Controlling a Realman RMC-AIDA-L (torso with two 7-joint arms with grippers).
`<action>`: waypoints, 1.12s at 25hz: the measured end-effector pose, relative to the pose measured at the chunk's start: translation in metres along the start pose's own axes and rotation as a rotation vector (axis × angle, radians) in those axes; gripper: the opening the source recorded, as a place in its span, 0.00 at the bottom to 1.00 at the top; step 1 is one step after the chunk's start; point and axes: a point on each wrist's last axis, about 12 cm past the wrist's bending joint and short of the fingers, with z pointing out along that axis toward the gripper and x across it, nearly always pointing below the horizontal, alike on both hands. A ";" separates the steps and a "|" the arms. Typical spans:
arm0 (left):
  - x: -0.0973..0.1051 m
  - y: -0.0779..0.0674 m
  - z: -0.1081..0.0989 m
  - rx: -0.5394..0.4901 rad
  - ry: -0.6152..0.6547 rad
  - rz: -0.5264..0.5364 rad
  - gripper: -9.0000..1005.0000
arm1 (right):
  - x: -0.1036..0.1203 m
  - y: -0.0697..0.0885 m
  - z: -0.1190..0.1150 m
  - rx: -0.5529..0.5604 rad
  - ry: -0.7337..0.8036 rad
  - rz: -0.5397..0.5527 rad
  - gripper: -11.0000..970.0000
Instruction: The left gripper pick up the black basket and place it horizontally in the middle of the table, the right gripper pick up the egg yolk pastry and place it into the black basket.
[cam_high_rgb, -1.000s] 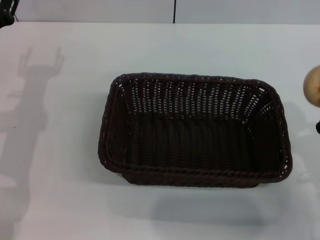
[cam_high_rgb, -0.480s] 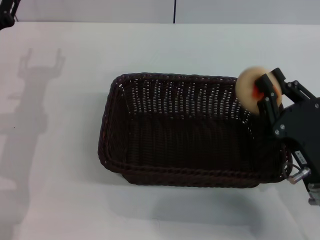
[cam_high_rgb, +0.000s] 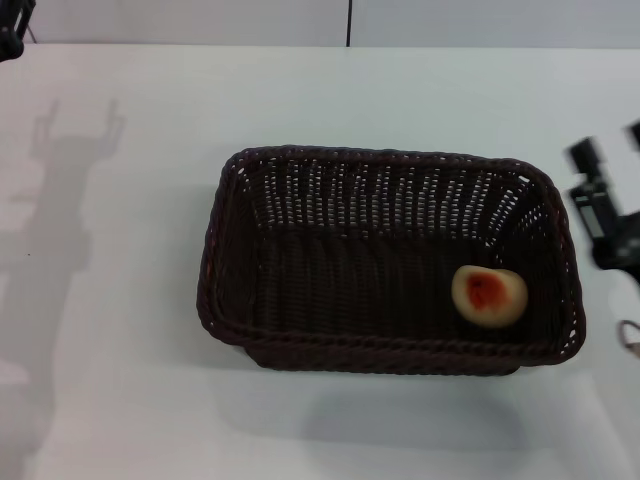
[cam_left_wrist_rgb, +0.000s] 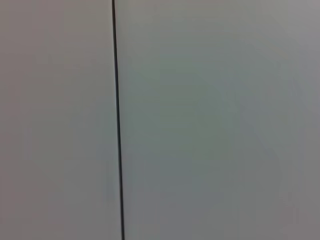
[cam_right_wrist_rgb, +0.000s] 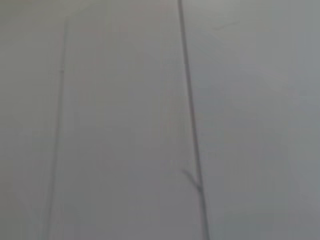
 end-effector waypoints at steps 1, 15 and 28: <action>0.001 0.001 -0.001 -0.002 0.002 0.003 0.78 | -0.001 -0.004 -0.003 0.041 -0.003 -0.007 0.44; 0.036 0.019 -0.040 -0.032 0.097 0.026 0.78 | -0.025 -0.077 -0.095 0.706 0.022 -0.161 0.85; 0.046 0.022 -0.064 -0.033 0.120 0.001 0.78 | -0.026 -0.077 -0.101 0.720 0.034 -0.180 0.85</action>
